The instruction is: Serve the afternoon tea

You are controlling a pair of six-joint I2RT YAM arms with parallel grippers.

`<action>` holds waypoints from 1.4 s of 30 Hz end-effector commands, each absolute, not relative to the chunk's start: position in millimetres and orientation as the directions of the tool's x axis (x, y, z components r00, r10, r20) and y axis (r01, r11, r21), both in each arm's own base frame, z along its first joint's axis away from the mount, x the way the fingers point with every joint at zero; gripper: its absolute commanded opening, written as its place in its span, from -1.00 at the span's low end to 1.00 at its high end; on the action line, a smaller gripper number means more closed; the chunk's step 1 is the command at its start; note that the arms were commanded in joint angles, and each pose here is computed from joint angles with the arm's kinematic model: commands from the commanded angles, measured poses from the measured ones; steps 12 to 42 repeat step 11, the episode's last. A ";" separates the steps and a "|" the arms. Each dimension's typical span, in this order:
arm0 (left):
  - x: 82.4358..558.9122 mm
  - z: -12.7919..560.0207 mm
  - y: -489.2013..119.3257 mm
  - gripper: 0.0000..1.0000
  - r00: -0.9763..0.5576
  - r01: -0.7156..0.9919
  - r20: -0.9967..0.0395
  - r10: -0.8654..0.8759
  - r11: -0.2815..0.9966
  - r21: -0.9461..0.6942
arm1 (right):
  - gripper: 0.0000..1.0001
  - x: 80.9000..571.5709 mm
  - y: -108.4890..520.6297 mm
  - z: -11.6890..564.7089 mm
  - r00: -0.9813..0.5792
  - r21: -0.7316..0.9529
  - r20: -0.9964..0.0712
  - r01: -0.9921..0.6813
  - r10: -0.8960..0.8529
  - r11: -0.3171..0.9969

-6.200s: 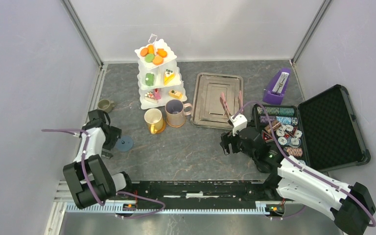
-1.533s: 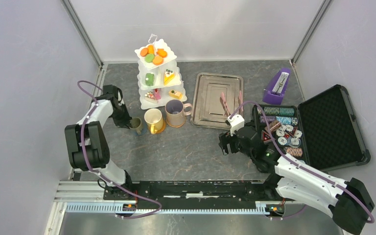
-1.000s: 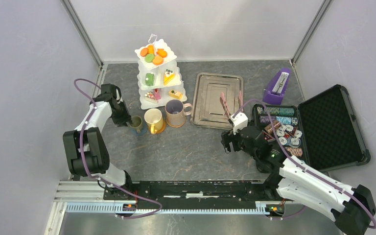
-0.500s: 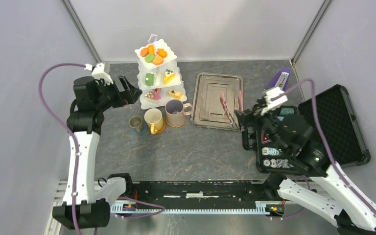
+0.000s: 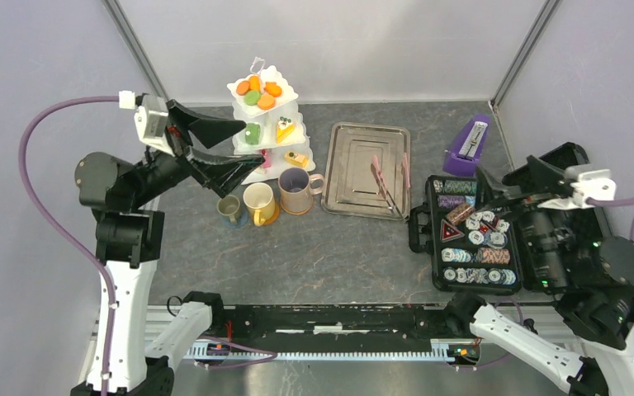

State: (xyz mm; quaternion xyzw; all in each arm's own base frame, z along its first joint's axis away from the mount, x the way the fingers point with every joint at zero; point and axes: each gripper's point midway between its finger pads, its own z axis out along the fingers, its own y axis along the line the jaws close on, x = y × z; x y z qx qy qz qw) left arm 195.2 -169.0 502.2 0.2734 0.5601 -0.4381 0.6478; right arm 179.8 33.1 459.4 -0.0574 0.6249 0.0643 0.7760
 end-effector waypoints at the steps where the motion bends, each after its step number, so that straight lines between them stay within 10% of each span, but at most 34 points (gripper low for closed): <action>1: 151.2 539.2 -172.0 1.00 0.129 0.916 -0.949 -0.287 0.402 0.003 | 0.96 166.3 -0.4 481.1 0.302 0.036 -0.951 -0.076 0.057 0.996; 42: 168.3 536.6 -161.2 1.00 0.141 0.859 -0.944 -0.298 0.511 -0.033 | 0.96 164.1 -7.3 472.8 0.350 0.043 -0.935 -0.049 0.058 0.998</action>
